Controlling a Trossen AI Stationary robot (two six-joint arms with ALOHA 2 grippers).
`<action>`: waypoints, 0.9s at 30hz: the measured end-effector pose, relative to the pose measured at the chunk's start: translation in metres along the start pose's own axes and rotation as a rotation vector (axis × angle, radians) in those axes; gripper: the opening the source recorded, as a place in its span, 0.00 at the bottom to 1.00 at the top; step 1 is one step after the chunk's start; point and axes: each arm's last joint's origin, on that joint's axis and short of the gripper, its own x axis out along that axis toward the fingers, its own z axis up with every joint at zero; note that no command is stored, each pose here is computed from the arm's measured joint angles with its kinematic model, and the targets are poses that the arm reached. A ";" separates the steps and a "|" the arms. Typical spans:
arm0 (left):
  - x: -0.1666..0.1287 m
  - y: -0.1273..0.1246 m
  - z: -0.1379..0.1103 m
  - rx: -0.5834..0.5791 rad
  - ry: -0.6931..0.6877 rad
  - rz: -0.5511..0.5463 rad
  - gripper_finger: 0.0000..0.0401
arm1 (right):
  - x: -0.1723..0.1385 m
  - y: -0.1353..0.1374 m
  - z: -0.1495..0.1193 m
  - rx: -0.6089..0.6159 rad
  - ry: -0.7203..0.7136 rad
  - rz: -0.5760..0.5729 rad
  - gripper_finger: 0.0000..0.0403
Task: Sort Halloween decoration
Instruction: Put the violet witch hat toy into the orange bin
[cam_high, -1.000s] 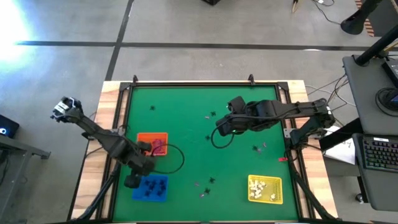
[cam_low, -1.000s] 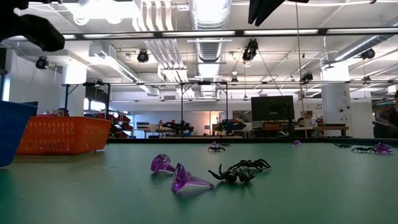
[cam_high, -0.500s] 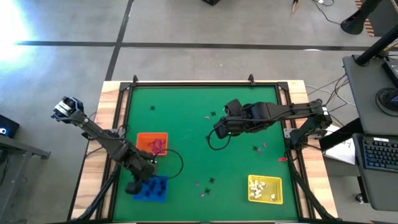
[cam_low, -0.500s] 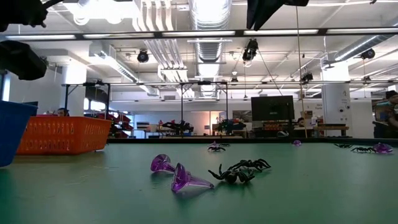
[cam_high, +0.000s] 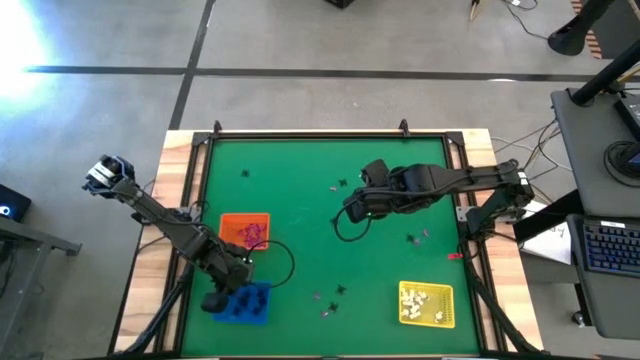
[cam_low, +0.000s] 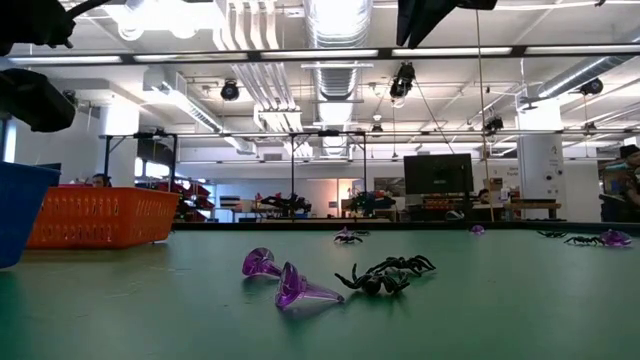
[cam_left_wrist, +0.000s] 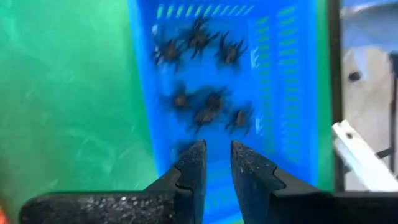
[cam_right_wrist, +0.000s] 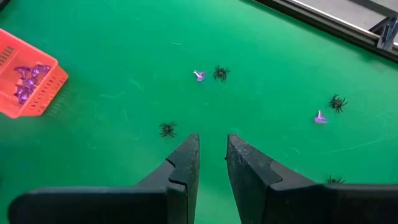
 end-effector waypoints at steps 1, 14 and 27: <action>-0.001 0.001 -0.001 0.002 0.014 0.014 0.14 | 0.000 0.000 0.000 0.000 0.000 0.000 0.17; -0.054 0.000 0.002 0.013 0.026 0.501 0.16 | 0.004 0.002 0.000 -0.087 0.000 -0.012 0.17; -0.089 0.020 -0.004 -0.146 -0.121 0.618 0.16 | 0.049 -0.035 0.038 -0.026 0.154 -0.111 0.17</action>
